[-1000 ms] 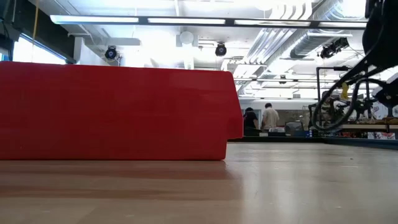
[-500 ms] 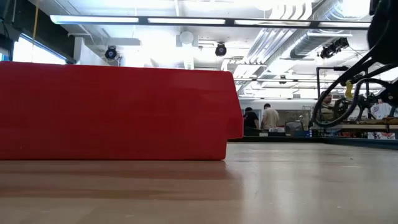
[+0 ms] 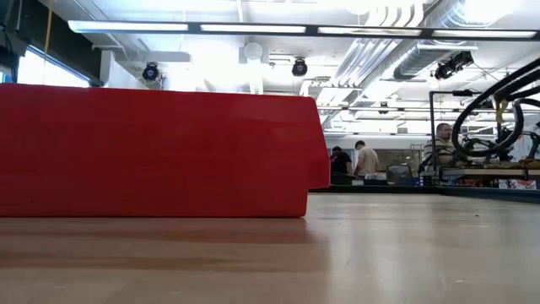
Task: Sort silverware
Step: Put the purple table knife into the bottom red bin
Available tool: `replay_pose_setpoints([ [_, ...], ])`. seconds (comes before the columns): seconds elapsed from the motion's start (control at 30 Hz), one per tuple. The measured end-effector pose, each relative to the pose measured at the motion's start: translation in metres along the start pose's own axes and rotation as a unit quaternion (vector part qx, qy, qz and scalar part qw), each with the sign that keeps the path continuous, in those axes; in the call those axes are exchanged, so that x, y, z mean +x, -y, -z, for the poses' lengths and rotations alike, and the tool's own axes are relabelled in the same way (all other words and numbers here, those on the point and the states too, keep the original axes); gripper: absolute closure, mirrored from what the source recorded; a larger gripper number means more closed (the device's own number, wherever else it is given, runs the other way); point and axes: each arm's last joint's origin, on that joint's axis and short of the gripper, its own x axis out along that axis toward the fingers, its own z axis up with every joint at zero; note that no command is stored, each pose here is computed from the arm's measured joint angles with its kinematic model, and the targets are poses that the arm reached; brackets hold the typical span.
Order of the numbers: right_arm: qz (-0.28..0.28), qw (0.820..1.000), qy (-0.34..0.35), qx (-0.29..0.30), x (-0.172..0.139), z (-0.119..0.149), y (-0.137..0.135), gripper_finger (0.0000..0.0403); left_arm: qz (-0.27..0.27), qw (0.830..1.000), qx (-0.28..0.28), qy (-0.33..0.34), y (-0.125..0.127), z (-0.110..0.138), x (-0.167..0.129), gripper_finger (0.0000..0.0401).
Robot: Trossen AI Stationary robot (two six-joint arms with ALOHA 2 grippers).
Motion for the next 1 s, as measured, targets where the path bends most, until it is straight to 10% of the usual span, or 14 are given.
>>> replay_pose_setpoints([
  [0.67, 0.015, 0.994, 0.081, -0.070, 0.002, -0.015, -0.041, 0.0403, 0.008, 1.000, 0.020, 0.019, 0.019, -0.009, 0.022, 0.0401],
  [1.0, 0.001, 0.977, 0.185, -0.103, -0.004, -0.032, -0.045, 0.0403, 0.199, 0.965, 0.121, 0.121, 0.072, -0.042, 0.118, 0.0401],
])
